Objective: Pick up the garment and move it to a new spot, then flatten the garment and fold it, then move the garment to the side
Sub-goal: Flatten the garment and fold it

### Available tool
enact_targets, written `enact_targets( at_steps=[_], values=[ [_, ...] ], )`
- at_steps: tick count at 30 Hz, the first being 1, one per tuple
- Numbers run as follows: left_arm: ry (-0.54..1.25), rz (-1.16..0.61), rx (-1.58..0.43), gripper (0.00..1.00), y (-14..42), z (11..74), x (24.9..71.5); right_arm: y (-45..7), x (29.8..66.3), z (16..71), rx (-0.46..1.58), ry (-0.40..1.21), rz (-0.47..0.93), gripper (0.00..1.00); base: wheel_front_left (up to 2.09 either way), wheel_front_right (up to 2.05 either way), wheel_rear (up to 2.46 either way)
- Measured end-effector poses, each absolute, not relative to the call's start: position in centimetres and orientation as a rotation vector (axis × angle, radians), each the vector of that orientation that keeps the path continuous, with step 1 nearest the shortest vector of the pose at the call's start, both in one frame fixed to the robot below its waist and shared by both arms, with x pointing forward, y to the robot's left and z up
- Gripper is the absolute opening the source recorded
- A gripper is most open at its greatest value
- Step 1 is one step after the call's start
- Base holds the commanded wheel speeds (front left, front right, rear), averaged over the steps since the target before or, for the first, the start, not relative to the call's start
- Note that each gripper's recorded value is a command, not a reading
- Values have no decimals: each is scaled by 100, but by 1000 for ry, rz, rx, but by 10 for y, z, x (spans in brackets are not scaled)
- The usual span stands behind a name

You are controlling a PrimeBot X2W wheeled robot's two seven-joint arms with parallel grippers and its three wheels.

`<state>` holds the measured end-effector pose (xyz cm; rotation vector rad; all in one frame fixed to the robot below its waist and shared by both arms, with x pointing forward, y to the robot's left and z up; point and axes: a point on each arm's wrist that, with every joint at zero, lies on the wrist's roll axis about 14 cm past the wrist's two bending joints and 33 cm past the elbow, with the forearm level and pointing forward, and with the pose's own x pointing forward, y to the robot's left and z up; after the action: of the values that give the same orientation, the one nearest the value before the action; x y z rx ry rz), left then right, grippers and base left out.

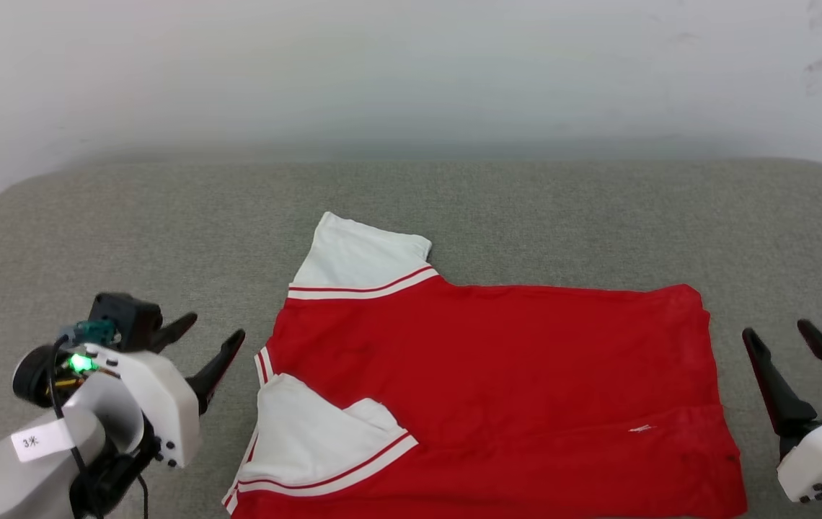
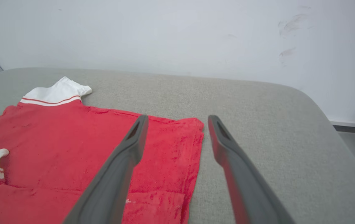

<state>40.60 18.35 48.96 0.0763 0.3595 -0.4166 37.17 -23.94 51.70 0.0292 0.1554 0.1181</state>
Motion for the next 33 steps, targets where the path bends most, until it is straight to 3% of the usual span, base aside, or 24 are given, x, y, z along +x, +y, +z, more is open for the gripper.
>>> enact_targets(
  at_steps=[7,14,24,33],
  values=[
    [262,-441,100,100,163,516,455,-237,375,541,24,-24,55,100,0,0,0],
    [337,-490,130,100,147,516,508,-227,381,533,8,-28,54,100,0,0,0],
    [659,-533,210,100,135,471,572,-228,400,506,-17,36,34,100,0,0,0],
    [907,-587,243,100,116,423,597,-239,413,478,-38,102,1,100,0,0,0]
  ],
)
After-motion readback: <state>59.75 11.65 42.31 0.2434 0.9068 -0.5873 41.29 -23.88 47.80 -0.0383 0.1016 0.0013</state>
